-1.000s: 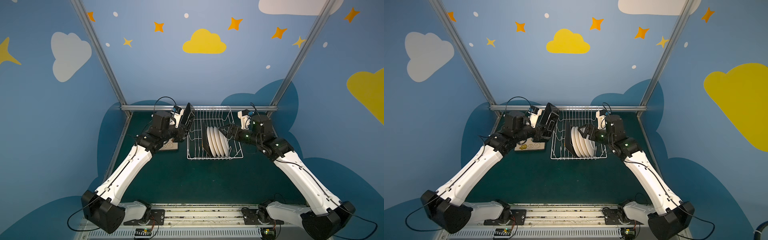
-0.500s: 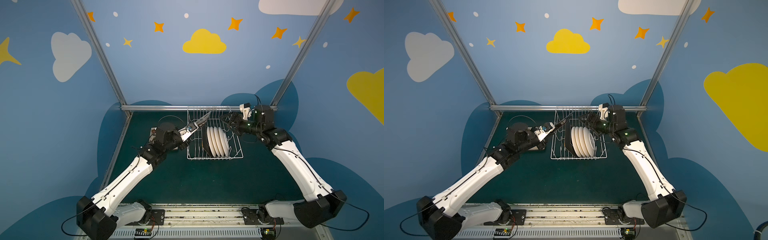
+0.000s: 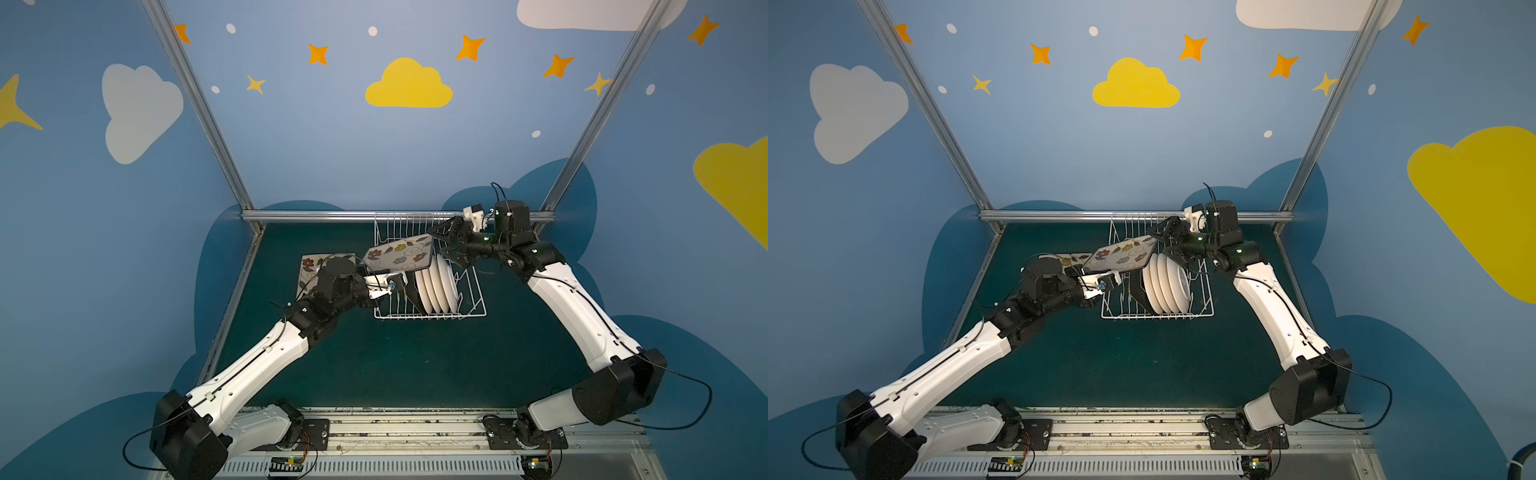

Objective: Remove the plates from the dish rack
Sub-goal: 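Close the right gripper on the flower plate's edge while the left gripper holds it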

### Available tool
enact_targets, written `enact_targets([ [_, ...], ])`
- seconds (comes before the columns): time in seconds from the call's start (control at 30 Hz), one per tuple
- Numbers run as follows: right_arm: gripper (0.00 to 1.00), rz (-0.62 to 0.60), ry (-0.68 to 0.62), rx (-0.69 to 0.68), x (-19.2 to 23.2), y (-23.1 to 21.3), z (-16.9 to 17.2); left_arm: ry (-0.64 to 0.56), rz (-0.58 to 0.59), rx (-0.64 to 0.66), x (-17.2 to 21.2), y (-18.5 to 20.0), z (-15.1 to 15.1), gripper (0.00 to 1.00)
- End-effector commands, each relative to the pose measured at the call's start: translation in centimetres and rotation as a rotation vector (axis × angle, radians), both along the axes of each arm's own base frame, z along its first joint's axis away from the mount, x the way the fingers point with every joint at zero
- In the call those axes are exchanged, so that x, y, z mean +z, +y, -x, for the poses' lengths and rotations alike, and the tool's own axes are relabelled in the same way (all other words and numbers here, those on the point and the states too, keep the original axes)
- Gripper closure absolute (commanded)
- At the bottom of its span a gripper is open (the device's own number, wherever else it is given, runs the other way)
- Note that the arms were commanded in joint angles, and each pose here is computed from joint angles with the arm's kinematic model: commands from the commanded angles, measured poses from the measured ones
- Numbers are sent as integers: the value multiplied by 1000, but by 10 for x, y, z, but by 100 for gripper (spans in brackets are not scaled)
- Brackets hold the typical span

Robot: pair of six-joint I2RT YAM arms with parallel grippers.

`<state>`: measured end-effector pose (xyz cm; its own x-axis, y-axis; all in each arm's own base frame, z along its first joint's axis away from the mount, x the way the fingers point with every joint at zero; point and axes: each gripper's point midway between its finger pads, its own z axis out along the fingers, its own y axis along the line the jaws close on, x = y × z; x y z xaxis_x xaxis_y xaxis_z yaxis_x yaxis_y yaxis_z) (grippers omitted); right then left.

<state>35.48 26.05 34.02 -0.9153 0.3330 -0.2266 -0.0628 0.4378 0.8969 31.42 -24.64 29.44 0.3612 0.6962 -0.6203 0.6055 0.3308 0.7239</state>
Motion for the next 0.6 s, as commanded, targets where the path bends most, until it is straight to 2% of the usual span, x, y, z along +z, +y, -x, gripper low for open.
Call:
enact_targets([
  [0.0,12,-4,59,33,-3,6,9,-416,177,11,123,5,7,97],
  [0.2,21,7,86,54,-13,16,13,-431,178,8,121,4,7,97],
  [0.4,40,5,118,84,-22,30,16,-433,167,14,117,3,5,97],
  [0.57,48,12,129,89,-28,36,18,-433,173,21,116,4,5,97],
])
